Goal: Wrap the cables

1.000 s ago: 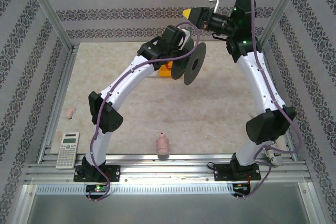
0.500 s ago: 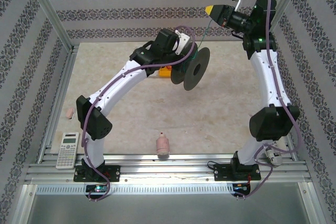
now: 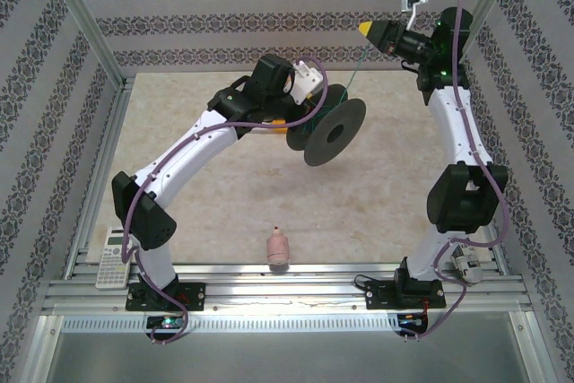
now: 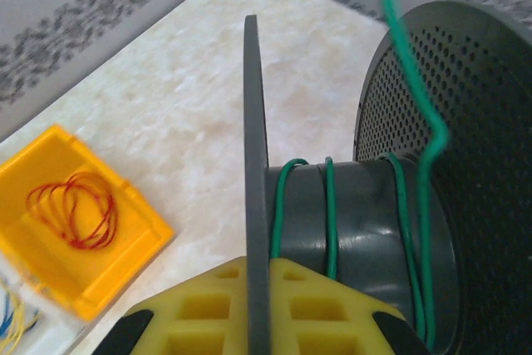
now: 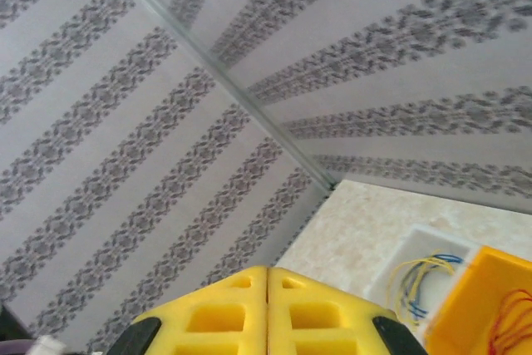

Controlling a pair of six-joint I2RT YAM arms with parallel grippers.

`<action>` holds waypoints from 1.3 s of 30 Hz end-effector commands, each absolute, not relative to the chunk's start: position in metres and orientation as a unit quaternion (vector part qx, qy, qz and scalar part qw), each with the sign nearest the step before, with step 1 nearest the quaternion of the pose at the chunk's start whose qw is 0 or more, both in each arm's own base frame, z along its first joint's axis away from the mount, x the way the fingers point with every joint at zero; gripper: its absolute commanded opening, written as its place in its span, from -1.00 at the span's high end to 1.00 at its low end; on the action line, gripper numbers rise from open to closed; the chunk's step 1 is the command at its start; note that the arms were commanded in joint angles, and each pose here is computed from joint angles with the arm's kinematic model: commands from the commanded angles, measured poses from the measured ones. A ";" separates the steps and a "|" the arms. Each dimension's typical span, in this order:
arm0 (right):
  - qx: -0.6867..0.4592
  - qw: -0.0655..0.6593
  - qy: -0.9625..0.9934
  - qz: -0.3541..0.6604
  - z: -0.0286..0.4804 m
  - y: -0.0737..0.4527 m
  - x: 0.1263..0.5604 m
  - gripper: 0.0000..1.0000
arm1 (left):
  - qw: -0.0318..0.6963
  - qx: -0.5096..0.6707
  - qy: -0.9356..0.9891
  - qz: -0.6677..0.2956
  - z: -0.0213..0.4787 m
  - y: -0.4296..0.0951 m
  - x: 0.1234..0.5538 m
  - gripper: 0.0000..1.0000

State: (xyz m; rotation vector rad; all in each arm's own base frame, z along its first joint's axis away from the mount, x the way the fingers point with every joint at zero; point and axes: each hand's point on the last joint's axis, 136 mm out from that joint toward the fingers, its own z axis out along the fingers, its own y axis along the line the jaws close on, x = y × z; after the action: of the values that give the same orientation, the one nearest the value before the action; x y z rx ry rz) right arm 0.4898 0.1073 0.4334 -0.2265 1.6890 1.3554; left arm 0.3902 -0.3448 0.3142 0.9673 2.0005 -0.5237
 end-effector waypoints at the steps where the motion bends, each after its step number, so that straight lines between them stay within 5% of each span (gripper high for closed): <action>1: -0.060 0.607 0.632 0.477 0.479 0.047 0.509 1.00 | 0.297 0.469 0.798 -0.232 0.281 -0.335 0.325 1.00; 8: -0.040 0.601 0.639 0.478 0.452 0.038 0.508 1.00 | 0.340 0.453 0.785 -0.251 0.305 -0.334 0.330 1.00; 19: 0.008 0.580 0.633 0.513 0.398 0.025 0.485 1.00 | 0.487 0.323 0.720 -0.374 0.414 -0.299 0.362 1.00; 31: 0.029 0.561 0.632 0.534 0.364 0.064 0.459 1.00 | 0.501 0.248 0.639 -0.529 0.471 -0.308 0.378 1.00; 39: 0.039 0.556 0.619 0.554 0.361 0.084 0.452 1.00 | 0.528 0.188 0.636 -0.531 0.482 -0.298 0.398 1.00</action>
State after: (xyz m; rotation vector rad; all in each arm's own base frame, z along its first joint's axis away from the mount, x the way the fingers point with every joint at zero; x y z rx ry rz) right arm 0.4567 0.0833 0.3550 0.0785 1.5121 1.3237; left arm 0.4014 -0.3123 0.4090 0.4820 1.7777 -1.2418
